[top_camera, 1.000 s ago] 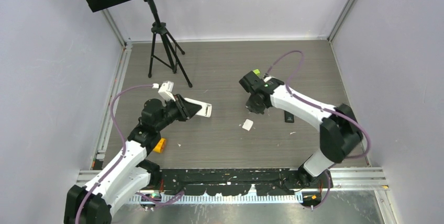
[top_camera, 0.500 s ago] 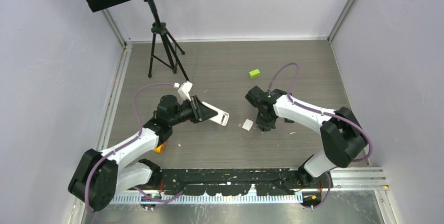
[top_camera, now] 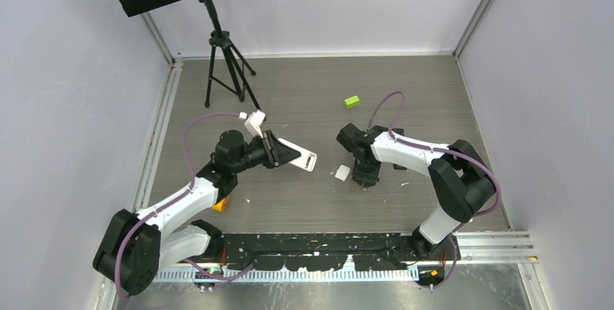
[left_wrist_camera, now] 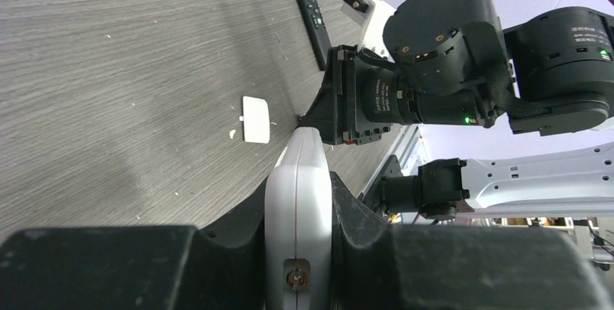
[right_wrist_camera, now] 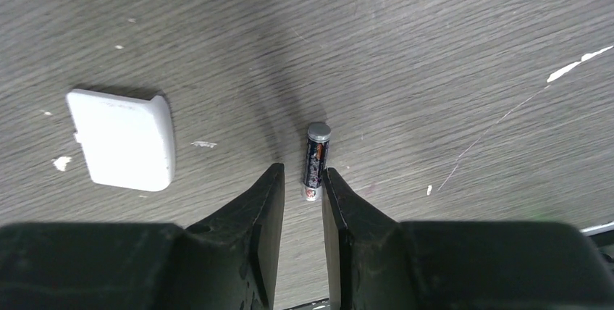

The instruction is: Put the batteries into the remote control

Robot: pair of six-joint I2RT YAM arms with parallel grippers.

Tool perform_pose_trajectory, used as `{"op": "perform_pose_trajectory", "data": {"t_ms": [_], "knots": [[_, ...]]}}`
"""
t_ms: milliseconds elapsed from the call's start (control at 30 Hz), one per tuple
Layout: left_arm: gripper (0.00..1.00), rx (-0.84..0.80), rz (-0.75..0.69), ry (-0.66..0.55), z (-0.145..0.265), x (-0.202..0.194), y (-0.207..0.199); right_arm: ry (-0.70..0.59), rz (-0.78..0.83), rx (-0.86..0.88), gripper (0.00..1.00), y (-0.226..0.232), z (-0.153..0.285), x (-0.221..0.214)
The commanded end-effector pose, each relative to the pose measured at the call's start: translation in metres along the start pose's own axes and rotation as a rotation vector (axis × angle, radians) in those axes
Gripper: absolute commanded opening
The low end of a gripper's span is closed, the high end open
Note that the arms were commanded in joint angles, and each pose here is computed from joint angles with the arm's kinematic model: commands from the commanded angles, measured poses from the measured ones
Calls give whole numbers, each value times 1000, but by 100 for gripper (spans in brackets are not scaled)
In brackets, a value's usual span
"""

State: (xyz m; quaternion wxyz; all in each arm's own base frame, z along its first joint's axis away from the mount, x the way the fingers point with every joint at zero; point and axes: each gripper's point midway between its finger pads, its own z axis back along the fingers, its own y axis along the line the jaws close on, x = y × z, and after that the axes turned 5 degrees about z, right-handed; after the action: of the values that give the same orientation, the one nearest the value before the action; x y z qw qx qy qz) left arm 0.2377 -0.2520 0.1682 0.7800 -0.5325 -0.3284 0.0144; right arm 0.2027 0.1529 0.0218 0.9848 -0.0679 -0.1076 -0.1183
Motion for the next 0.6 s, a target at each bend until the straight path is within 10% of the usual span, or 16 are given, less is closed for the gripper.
{"op": "perform_pose_trajectory", "data": {"t_ms": [0,567], "knots": [[0,-37,-81,-57,4,19,-21,9,-35,-20,30,-5,-9,-3],[0,-34,-30,-15,-1,14,-20,-62,-115,190,3,18,12,11]]}}
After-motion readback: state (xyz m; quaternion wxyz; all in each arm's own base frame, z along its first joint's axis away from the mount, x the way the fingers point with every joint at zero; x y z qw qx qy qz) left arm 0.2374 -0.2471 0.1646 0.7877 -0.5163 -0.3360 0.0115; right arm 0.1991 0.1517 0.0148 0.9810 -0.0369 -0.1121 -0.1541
